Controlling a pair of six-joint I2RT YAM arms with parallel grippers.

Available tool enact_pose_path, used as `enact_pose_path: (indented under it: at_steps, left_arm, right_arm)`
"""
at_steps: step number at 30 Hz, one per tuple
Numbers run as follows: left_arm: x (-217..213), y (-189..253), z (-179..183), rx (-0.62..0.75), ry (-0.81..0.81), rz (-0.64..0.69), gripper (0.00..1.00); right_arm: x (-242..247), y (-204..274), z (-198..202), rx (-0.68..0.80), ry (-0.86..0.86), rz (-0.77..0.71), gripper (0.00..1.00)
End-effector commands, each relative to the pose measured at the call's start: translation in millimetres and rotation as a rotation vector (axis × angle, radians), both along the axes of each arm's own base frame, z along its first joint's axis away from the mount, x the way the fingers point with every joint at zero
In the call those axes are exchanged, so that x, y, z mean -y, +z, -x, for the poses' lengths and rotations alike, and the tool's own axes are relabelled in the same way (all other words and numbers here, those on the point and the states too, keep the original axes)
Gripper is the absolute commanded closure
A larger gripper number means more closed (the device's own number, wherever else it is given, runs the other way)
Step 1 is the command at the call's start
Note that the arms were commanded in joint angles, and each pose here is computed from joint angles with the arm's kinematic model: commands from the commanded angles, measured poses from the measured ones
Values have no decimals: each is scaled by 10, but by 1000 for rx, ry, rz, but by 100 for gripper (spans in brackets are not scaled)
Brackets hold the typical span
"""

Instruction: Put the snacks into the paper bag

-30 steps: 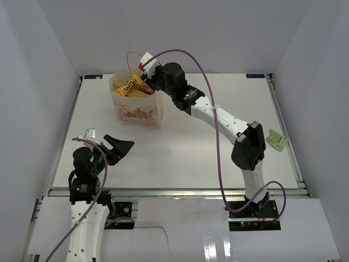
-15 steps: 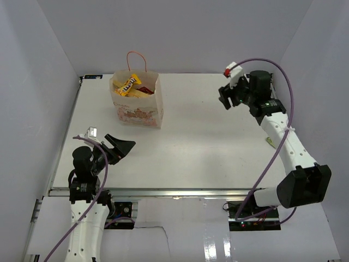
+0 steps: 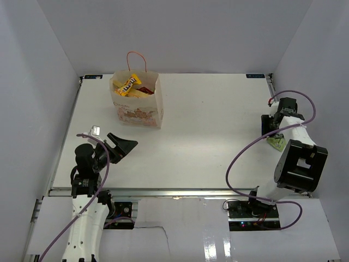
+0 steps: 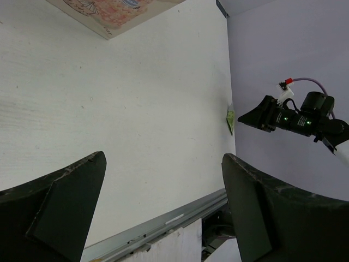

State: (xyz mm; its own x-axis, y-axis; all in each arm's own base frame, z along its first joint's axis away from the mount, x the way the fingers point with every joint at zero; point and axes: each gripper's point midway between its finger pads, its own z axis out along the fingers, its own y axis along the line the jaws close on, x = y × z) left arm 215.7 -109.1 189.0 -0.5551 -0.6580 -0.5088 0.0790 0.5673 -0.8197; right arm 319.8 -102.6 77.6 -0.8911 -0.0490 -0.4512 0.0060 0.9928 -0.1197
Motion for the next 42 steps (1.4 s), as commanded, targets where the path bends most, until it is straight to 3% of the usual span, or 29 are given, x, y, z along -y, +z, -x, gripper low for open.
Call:
enact_pose_path:
  at_steps: [1,8,16,19,20,24,28,42]
  left_arm:
    - [31,60,-16,20,-17,23,2]
    - [51,13,8,2,-21,46,2]
    - [66,-24,39,-5,-24,62,2]
    - [71,-39,45,-10,-26,66,2]
    - [73,-38,47,-10,-28,67,2]
    - [77,-41,50,-9,-31,66,2]
    - [77,-49,53,-9,-31,66,2]
    - [108,-50,36,-2,-49,87,2]
  right_arm:
    - [335,3,-66,43,-249,131,37]
    - [350,-307,-239,-1,-395,53,36]
    - [279,-558,-239,-32,-388,9,41]
    - [230,-615,-229,-29,-359,-19,52]
    - [205,-650,-200,-37,-352,-30,61]
    - [121,-708,-183,-41,-312,-80,83]
    - [5,-672,-204,-25,-214,-123,92]
    - [-1031,-65,-53,163,421,-440,92]
